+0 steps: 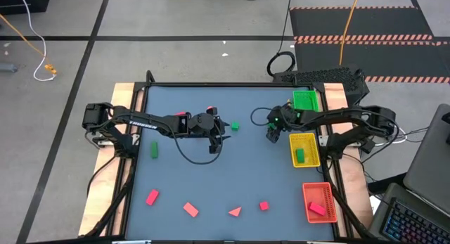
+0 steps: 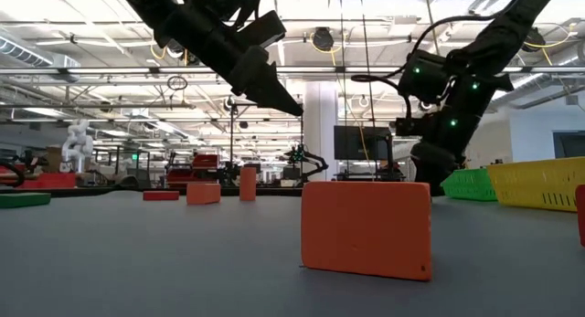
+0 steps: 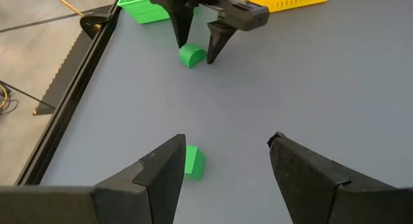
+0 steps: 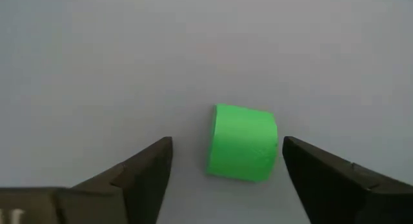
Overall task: Sort & place blocks by color
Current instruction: Put the top right green block into the yellow basket
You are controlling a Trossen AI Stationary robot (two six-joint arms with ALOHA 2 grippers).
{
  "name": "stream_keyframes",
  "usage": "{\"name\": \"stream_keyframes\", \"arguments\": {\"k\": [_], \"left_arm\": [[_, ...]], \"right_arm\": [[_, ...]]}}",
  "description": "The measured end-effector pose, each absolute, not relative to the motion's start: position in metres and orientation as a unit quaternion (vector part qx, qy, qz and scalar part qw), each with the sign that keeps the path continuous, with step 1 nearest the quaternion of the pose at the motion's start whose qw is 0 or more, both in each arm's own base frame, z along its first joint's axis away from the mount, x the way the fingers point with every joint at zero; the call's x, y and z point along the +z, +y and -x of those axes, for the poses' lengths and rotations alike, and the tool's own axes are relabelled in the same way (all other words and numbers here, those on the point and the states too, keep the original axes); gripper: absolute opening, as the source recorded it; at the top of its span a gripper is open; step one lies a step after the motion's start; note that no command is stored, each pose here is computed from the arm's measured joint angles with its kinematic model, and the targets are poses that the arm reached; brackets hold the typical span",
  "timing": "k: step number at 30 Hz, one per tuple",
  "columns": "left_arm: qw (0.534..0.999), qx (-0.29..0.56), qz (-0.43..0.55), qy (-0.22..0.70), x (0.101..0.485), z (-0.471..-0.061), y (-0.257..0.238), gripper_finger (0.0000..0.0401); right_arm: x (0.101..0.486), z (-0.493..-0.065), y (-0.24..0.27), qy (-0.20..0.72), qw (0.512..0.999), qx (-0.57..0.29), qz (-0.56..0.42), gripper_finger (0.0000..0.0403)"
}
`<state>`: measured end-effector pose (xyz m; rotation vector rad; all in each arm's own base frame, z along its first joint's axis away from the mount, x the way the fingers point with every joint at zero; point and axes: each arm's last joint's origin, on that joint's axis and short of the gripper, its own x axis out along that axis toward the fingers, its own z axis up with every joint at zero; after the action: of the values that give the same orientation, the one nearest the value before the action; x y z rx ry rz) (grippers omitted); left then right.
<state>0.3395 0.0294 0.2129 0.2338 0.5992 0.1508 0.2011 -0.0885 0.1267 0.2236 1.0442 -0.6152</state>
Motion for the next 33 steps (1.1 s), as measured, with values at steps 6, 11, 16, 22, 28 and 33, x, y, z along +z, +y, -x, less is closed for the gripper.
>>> {"name": "stream_keyframes", "arguments": {"k": [6, 11, 16, 22, 28, 33], "left_arm": [[0.946, 0.074, -0.115, 0.294, 0.213, -0.339, 0.029, 0.0225], [0.946, 0.074, -0.115, 0.295, 0.213, -0.339, 0.029, 0.0225], [0.944, 0.073, -0.115, 0.301, 0.212, -0.339, 0.029, 0.0225], [0.941, 0.073, -0.113, 0.309, 0.210, -0.338, 0.029, 0.0225], [0.942, 0.075, -0.106, 0.309, 0.210, -0.338, 0.029, 0.0225], [0.942, 0.075, -0.105, 0.309, 0.210, -0.338, 0.029, 0.0225]], "right_arm": [[0.128, -0.203, -0.089, 0.480, 0.822, -0.290, -0.104, 0.0153], [0.133, -0.200, -0.088, 0.480, 0.826, -0.280, -0.091, 0.0118], [0.146, -0.191, -0.081, 0.483, 0.830, -0.263, -0.097, 0.0118], [0.172, -0.169, -0.061, 0.470, 0.838, -0.235, -0.148, 0.0118], [0.194, -0.140, -0.039, 0.449, 0.838, -0.234, -0.205, 0.0118], [0.202, -0.120, -0.028, 0.442, 0.831, -0.239, -0.238, 0.0118]]}}
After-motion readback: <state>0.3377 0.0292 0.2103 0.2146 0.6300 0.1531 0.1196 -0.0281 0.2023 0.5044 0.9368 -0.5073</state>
